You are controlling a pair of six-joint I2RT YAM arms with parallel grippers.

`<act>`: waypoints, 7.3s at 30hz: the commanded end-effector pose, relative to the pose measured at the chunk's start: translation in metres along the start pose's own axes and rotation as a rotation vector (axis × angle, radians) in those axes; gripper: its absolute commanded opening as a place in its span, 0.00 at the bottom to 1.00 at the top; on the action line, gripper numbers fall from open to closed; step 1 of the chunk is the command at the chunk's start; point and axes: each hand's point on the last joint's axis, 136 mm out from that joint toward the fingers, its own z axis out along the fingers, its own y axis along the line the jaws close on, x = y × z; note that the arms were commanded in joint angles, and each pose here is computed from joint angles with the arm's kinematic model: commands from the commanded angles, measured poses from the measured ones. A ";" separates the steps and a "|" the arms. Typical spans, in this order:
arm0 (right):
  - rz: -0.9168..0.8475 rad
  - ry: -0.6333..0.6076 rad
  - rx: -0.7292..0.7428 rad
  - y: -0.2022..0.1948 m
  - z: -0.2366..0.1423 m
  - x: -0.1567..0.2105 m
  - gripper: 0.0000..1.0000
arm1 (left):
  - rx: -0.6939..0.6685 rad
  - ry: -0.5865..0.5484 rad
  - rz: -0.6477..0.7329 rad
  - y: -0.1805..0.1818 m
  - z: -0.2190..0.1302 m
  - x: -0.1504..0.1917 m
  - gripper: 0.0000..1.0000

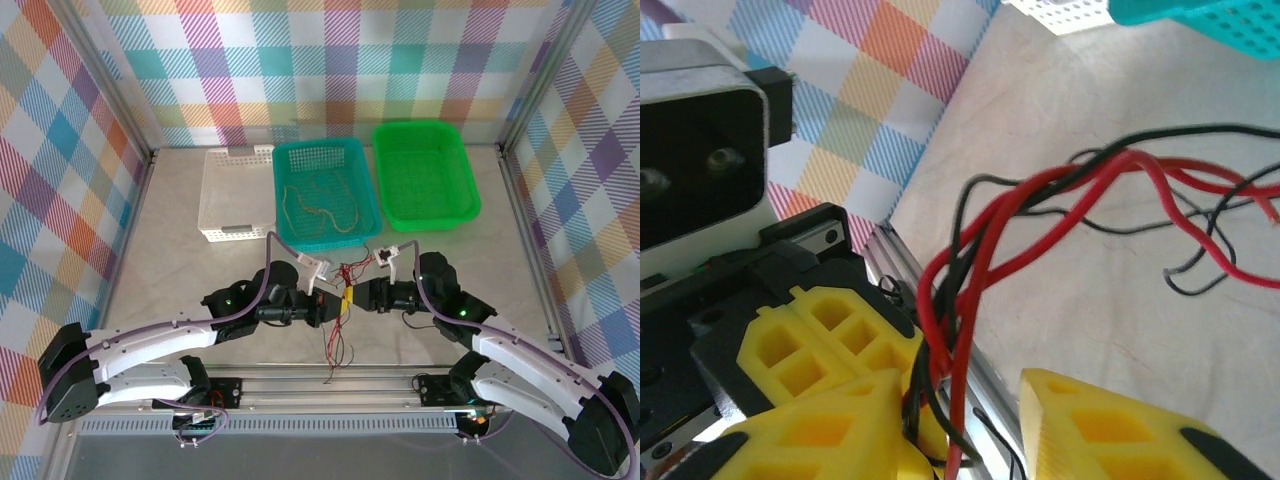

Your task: Untangle the cables

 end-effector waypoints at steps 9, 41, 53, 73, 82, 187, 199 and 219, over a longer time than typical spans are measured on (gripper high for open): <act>-0.058 -0.055 0.068 0.003 -0.008 -0.012 0.00 | 0.046 -0.126 0.041 -0.028 -0.031 -0.031 0.00; -0.021 -0.275 0.956 -0.055 -0.177 -0.063 0.00 | -0.684 -0.156 0.135 0.071 -0.191 -0.039 0.00; -0.071 -0.311 1.109 -0.039 -0.220 -0.077 0.00 | -0.845 -0.140 0.075 0.104 -0.202 -0.037 0.00; -0.063 -0.214 0.817 -0.043 -0.147 -0.074 0.30 | -0.635 -0.160 0.005 0.084 -0.154 -0.051 0.00; 0.115 0.002 0.712 -0.099 -0.077 -0.029 0.58 | -0.677 -0.134 0.063 0.082 -0.155 -0.062 0.00; -0.031 -0.075 0.958 -0.276 -0.043 -0.353 0.00 | -0.729 -0.079 0.140 0.103 -0.146 -0.048 0.00; 0.078 -0.050 1.008 -0.298 -0.053 -0.341 0.26 | -0.736 -0.069 0.139 0.105 -0.145 -0.048 0.00; -0.100 -0.242 0.550 -0.053 -0.060 -0.297 0.88 | -0.491 -0.069 0.077 0.060 -0.128 -0.046 0.00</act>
